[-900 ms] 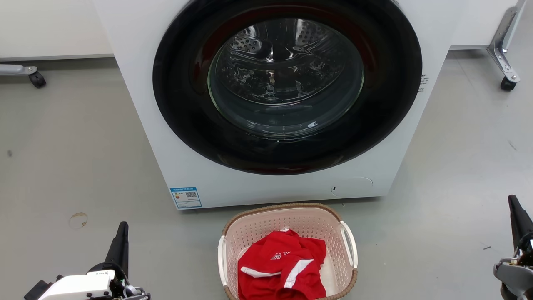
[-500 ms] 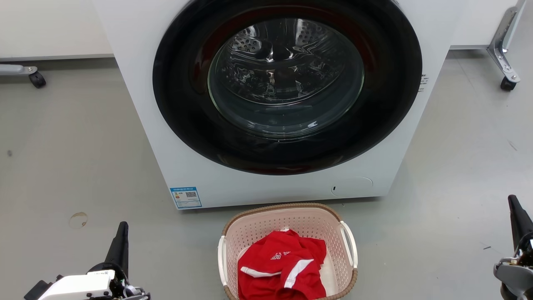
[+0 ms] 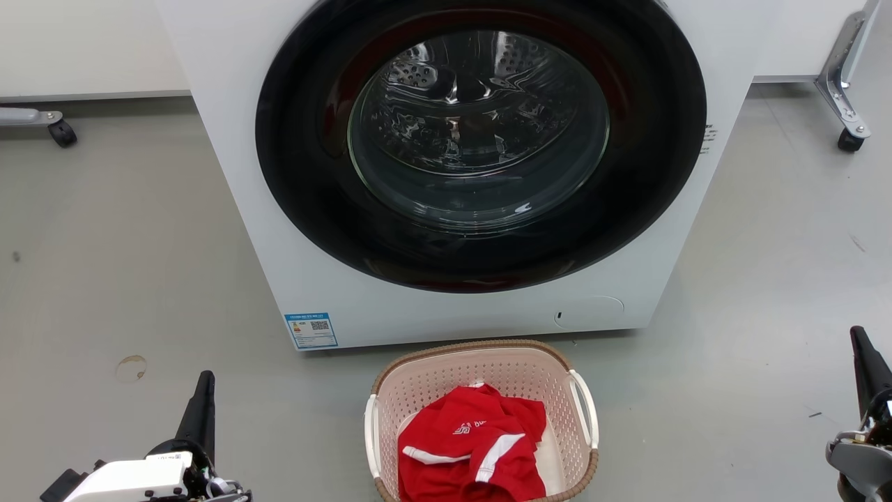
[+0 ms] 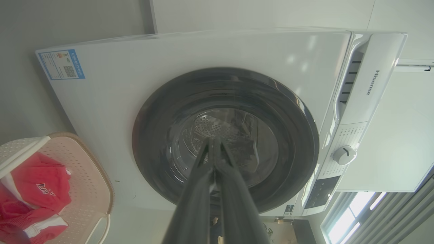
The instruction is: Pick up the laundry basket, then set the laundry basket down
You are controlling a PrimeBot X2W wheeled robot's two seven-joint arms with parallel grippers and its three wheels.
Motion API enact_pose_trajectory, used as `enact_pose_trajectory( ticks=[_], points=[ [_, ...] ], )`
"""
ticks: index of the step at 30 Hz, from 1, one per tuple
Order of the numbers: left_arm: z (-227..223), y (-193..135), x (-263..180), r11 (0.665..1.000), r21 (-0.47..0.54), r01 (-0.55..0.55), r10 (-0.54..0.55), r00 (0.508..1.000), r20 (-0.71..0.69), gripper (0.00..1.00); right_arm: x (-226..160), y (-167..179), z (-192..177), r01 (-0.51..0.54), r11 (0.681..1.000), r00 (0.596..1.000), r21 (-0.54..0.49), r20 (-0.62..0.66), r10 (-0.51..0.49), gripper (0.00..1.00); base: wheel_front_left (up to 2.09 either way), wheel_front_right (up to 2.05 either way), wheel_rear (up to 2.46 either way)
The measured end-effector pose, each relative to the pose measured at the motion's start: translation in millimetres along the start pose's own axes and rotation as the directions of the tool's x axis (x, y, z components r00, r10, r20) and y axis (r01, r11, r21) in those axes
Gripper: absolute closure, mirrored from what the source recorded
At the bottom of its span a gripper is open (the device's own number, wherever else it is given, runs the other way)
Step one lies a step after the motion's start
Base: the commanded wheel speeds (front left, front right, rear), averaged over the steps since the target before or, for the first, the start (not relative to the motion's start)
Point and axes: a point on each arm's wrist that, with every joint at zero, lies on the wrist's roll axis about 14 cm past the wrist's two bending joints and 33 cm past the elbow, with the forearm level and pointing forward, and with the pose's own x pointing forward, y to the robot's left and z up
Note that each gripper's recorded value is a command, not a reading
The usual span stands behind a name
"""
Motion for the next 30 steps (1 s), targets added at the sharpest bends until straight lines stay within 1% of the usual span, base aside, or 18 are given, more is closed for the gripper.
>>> enact_pose_trajectory(
  ticks=[30],
  points=[
    [0.0, 0.0, 0.0, 1.0, 0.0, 0.0, 0.0, 1.0, 0.0, 1.0, 0.0, 0.0, 0.0, 0.0, 1.0, 1.0, 0.0, 0.0, 0.0, 1.0, 0.0, 0.0, 0.0]
  ],
)
